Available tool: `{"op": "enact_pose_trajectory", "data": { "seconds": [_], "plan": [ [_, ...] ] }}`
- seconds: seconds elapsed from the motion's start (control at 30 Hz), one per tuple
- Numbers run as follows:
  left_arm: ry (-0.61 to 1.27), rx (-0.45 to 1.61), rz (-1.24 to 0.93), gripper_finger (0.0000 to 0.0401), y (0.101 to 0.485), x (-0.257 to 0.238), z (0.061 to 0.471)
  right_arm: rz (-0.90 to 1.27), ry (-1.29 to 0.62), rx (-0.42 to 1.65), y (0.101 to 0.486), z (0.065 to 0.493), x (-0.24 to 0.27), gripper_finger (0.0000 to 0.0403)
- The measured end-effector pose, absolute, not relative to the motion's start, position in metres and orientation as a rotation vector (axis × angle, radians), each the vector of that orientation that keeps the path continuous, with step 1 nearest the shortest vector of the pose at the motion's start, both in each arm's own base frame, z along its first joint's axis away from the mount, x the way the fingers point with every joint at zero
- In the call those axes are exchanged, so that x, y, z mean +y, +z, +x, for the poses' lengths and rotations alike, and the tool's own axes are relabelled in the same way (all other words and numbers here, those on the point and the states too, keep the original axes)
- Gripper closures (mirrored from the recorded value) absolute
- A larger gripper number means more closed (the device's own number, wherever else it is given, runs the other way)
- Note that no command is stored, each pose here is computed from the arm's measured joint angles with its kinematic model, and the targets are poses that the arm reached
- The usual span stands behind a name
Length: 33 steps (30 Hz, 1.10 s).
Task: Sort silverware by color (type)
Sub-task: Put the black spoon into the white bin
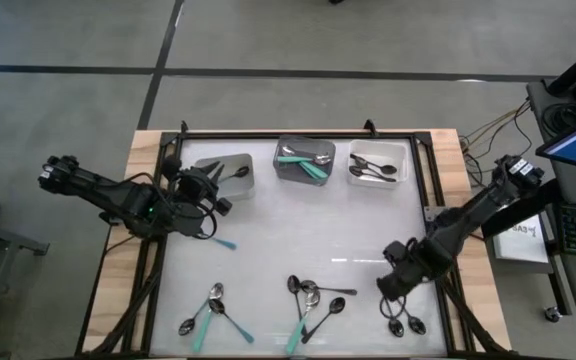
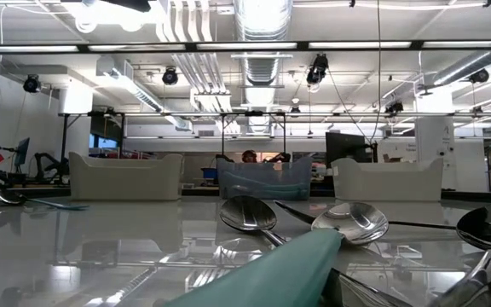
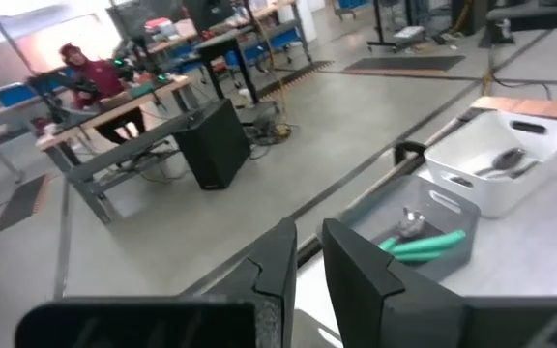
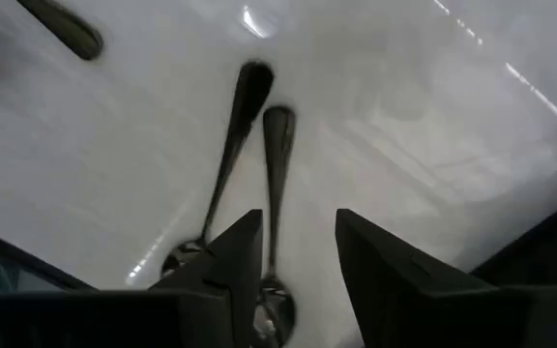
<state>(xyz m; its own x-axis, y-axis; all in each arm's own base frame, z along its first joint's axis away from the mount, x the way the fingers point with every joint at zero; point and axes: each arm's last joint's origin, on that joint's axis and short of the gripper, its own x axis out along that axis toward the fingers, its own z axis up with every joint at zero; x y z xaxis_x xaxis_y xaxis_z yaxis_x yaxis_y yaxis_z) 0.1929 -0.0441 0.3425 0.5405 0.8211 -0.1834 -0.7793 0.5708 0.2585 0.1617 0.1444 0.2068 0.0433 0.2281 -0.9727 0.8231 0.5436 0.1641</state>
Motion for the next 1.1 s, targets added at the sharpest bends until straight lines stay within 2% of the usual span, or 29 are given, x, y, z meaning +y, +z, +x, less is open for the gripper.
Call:
{"op": "enact_pose_trajectory", "data": {
  "seconds": [0.27, 0.5, 0.7, 0.9, 1.1],
  "plan": [
    [0.922, 0.320, 0.150, 0.0363, 0.342, -0.045, 0.194, 0.924, -0.584, 1.547, 0.168, 0.168, 0.185, 0.0287],
    [0.919, 0.328, 0.166, 0.0363, 0.342, -0.045, 0.193, 0.839, -0.626, 1.610, 0.143, 0.174, 0.195, 0.0301],
    [0.916, 0.337, 0.186, 0.0363, 0.342, -0.045, 0.193, 0.779, -0.607, 1.631, 0.137, 0.175, 0.195, 0.0322],
    [0.917, 0.338, 0.188, 0.0363, 0.342, -0.045, 0.193, 0.780, -0.645, 1.633, 0.137, 0.175, 0.190, 0.0384],
    [0.913, 0.348, 0.209, 0.0363, 0.342, -0.045, 0.193, 0.705, -0.781, 1.581, 0.146, 0.170, 0.172, 0.0390]
  ]
}}
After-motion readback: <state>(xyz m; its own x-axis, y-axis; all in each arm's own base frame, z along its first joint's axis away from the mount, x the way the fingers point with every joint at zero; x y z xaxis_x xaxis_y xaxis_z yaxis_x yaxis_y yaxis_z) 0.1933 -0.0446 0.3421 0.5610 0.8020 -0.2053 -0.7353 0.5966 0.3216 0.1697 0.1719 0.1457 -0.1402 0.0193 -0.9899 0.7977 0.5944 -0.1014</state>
